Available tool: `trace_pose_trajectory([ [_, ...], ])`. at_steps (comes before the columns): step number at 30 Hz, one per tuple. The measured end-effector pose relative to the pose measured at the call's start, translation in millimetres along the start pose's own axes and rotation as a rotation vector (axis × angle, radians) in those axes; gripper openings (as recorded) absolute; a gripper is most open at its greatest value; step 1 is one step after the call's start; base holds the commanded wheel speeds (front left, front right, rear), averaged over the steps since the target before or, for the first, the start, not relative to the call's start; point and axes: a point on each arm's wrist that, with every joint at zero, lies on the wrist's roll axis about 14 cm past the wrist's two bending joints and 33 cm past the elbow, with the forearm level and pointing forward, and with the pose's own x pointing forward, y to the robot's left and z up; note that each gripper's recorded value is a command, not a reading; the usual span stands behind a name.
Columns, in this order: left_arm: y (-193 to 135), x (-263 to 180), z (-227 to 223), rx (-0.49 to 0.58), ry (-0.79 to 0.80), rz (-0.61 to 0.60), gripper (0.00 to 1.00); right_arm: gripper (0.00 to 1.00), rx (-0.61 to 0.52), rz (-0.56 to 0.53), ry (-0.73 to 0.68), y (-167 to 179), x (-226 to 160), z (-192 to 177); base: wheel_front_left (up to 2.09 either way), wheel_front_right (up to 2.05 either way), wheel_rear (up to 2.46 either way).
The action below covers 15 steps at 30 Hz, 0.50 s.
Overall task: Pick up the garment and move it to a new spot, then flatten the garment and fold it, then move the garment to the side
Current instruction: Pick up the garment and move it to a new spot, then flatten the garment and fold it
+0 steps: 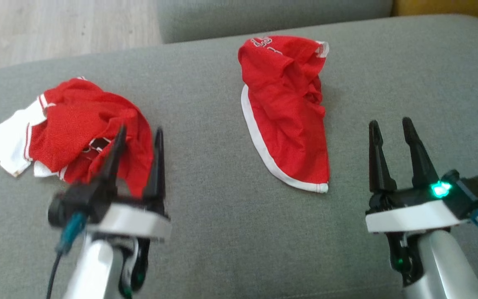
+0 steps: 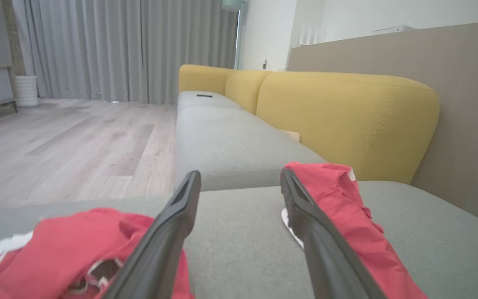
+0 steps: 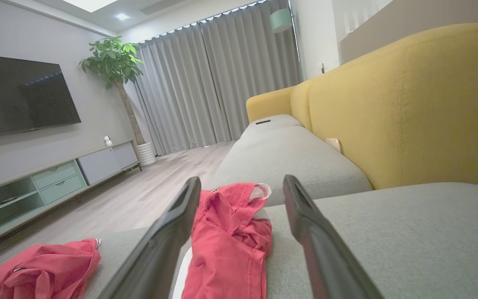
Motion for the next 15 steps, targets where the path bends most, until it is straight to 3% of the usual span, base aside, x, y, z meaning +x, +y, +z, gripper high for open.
trace_pose_trajectory([
  [6,5,-29,-12,-0.029,0.045,0.038,1.00,1.00,0.001,-0.021,0.010,-4,-13,-1,0.00,0.00,0.00],
  [15,16,-27,-12,-0.029,0.043,0.052,1.00,1.00,0.000,-0.002,0.045,1,-8,-15,0.00,0.00,0.00],
])
